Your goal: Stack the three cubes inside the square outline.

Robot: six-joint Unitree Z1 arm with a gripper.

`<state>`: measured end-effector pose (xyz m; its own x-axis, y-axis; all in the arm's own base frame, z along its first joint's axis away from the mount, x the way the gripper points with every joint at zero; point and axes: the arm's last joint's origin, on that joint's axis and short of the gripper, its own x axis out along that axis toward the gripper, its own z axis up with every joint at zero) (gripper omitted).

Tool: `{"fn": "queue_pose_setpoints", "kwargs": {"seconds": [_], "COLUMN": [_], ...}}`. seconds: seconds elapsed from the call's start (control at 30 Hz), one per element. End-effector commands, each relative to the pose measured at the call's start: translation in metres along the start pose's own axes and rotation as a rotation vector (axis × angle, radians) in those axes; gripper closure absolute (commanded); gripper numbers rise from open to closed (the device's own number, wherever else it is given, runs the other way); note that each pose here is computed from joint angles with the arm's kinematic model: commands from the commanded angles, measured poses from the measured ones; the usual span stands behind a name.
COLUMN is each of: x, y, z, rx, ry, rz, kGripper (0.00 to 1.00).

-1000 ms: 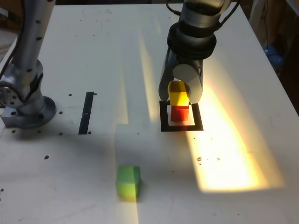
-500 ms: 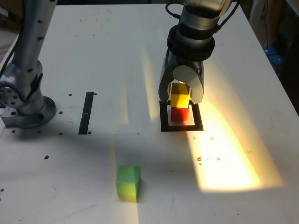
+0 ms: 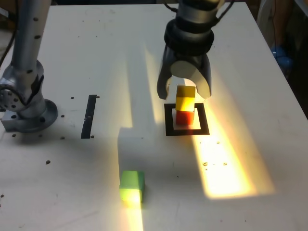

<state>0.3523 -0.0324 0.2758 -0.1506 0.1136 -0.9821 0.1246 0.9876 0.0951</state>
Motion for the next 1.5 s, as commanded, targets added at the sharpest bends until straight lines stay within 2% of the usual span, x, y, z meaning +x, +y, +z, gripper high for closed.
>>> {"fn": "queue_pose_setpoints", "kwargs": {"seconds": [0.0,0.37,0.5,1.03,1.27,1.47], "x": [-0.004,-0.007,-0.008,0.002,0.016,0.027], "y": [-0.004,-0.048,-0.071,-0.149,-0.171,-0.187], "z": [-0.009,-0.053,-0.07,-0.101,-0.097,-0.086], "rx": [0.006,0.016,0.013,0.046,0.07,0.09], "ry": [-0.004,0.008,0.01,0.055,0.08,0.097], "rz": [0.007,0.033,0.03,-0.038,-0.072,-0.08], "kGripper": [0.01,0.01,0.01,0.01,0.01,0.02]}}
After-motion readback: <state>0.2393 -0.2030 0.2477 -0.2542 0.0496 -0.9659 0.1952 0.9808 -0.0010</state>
